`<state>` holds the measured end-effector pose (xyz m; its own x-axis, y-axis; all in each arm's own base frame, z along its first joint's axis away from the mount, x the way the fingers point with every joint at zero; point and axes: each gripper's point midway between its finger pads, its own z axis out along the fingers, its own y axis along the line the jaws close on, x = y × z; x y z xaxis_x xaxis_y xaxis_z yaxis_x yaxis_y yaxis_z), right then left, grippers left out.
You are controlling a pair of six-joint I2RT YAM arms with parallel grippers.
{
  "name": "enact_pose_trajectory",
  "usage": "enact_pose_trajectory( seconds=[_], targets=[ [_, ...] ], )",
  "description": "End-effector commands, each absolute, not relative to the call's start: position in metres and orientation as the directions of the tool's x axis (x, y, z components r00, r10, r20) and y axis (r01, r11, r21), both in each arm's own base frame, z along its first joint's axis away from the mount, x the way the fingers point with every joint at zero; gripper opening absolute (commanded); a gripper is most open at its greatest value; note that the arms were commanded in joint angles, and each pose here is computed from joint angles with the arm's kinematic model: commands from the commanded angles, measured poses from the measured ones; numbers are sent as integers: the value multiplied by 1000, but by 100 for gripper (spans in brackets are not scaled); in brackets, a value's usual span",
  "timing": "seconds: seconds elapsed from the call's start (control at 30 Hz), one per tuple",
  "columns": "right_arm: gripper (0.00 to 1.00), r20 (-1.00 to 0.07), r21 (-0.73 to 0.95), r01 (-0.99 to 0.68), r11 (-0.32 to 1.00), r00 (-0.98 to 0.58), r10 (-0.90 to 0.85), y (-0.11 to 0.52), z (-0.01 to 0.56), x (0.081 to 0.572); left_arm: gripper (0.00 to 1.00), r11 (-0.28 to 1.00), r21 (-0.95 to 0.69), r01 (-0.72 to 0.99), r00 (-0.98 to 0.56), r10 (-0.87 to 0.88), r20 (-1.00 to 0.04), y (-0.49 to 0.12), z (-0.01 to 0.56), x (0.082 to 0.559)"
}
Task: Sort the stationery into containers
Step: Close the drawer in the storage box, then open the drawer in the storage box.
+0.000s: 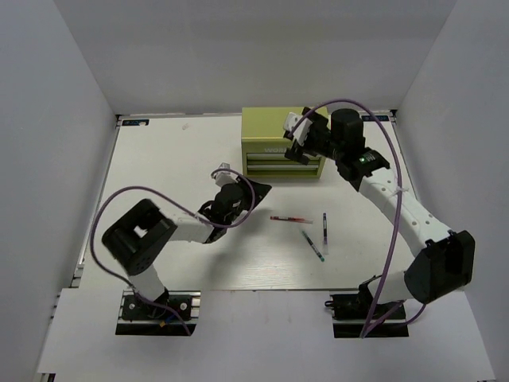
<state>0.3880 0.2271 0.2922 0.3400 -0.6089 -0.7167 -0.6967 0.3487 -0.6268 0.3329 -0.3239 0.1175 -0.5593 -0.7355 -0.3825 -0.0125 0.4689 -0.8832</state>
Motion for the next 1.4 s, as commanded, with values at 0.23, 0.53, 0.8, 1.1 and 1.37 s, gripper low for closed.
enact_pose_trajectory(
  seconds=[0.23, 0.53, 0.8, 1.1, 1.37],
  targets=[
    [79, -734, -554, -739, 384, 216, -644, 219, 262, 437, 68, 244, -966, 85, -502, -827, -253, -360, 150, 392],
    [72, -739, -514, -745, 425, 132, -661, 210, 250, 464, 70, 266, -964, 11, -444, -862, -243, -363, 123, 421],
    [72, -742, -507, -740, 442, 114, -660, 206, 253, 473, 62, 268, -963, -39, -396, -889, -232, -359, 111, 439],
    [70, -728, -492, -761, 422, 94, -679, 204, 246, 474, 59, 255, -965, -65, -318, -922, -222, -353, 104, 454],
    [69, -706, -479, -788, 386, 85, -704, 201, 238, 465, 53, 191, -978, -79, -235, -957, -168, -346, 93, 468]
  ],
)
